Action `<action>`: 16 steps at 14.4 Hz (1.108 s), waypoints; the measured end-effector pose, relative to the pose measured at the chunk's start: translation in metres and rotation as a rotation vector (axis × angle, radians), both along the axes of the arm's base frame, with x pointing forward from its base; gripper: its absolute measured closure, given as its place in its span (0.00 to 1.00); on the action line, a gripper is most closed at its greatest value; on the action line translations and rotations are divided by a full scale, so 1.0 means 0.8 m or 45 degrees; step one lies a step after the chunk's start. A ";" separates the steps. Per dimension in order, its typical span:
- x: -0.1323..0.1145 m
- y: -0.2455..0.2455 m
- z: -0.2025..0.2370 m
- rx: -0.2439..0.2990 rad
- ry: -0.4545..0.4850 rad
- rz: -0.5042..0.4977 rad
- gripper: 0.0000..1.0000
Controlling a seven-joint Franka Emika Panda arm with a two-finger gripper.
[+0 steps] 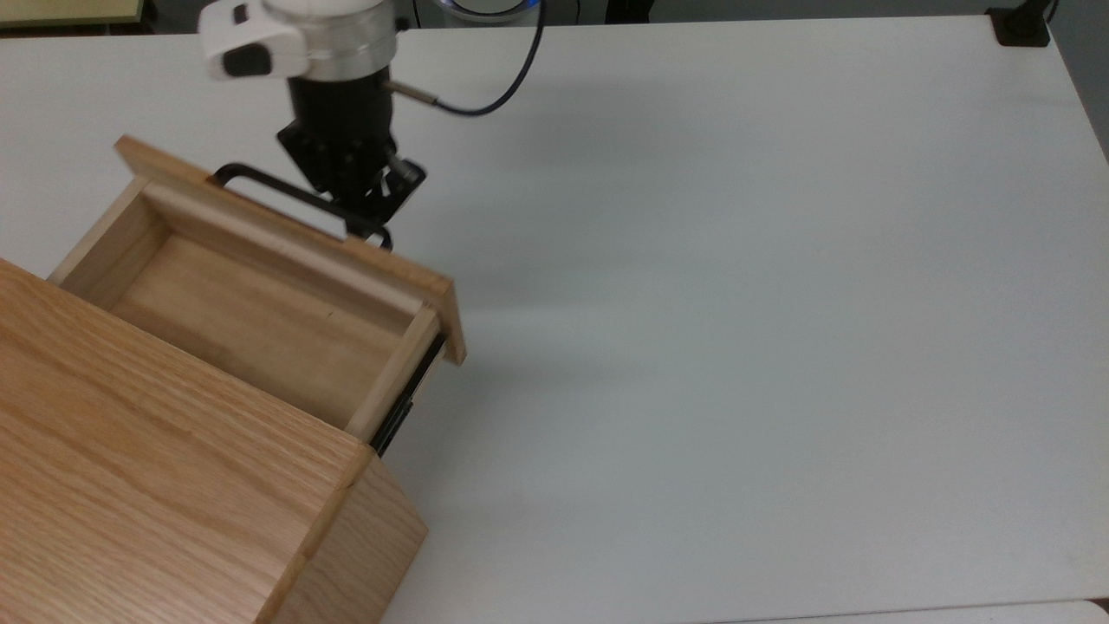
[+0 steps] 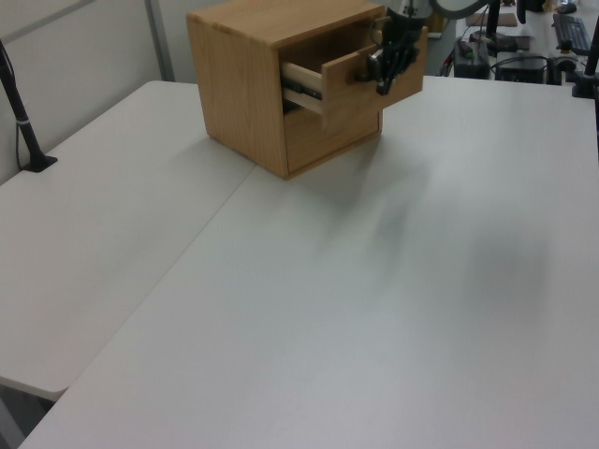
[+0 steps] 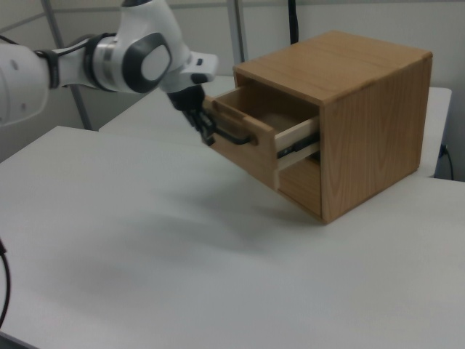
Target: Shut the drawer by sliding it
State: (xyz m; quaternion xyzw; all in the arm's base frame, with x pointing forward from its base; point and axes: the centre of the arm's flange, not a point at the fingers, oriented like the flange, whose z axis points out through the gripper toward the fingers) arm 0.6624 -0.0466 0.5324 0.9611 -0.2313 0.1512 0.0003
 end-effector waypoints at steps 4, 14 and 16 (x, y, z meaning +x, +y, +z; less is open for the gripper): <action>0.041 -0.041 0.007 -0.012 -0.075 -0.098 0.91; 0.083 -0.088 0.001 -0.049 -0.295 -0.245 0.93; 0.083 -0.089 0.001 -0.049 -0.295 -0.247 0.93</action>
